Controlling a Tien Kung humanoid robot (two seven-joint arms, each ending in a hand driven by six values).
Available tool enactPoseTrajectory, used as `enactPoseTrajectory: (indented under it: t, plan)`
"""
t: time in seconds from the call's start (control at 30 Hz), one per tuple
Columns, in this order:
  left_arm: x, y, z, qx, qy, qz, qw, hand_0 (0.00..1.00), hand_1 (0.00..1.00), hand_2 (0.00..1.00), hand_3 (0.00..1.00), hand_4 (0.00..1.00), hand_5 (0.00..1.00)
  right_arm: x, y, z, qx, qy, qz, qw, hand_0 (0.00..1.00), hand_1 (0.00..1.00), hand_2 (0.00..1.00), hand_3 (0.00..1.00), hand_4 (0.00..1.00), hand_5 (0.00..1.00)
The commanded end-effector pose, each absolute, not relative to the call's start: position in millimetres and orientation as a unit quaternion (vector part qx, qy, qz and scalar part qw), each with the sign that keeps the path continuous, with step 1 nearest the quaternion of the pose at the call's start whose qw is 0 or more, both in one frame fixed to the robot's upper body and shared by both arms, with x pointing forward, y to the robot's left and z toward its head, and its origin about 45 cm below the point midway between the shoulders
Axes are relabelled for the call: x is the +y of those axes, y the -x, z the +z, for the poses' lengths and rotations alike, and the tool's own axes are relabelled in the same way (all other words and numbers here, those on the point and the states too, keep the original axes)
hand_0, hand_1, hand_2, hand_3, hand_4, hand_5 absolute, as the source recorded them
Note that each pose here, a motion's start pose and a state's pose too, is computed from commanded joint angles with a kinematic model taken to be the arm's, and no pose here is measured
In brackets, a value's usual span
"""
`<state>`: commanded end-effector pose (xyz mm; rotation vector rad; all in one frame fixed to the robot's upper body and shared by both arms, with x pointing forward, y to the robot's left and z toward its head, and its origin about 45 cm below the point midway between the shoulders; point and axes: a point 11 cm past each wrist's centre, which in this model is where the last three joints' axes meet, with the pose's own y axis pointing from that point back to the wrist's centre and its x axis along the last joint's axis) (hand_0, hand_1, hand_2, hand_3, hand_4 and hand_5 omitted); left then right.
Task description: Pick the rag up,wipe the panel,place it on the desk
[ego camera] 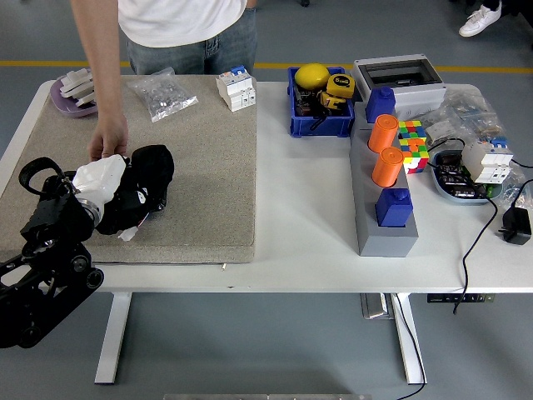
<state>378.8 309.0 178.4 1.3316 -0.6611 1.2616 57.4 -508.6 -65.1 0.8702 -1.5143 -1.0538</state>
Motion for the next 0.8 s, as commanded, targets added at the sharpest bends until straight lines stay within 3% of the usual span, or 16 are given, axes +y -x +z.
enactPoseTrajectory:
  t: [0.8]
  plan:
    - [402.2,-366.0,173.6,-0.229,-0.618,0.581,0.477,0.211,0.204,0.537,0.555,0.546,0.090,-509.4,-58.3,-64.3,-0.633,-0.366,-0.439,0.523,0.674,0.682,0.702,0.640,0.998,0.457]
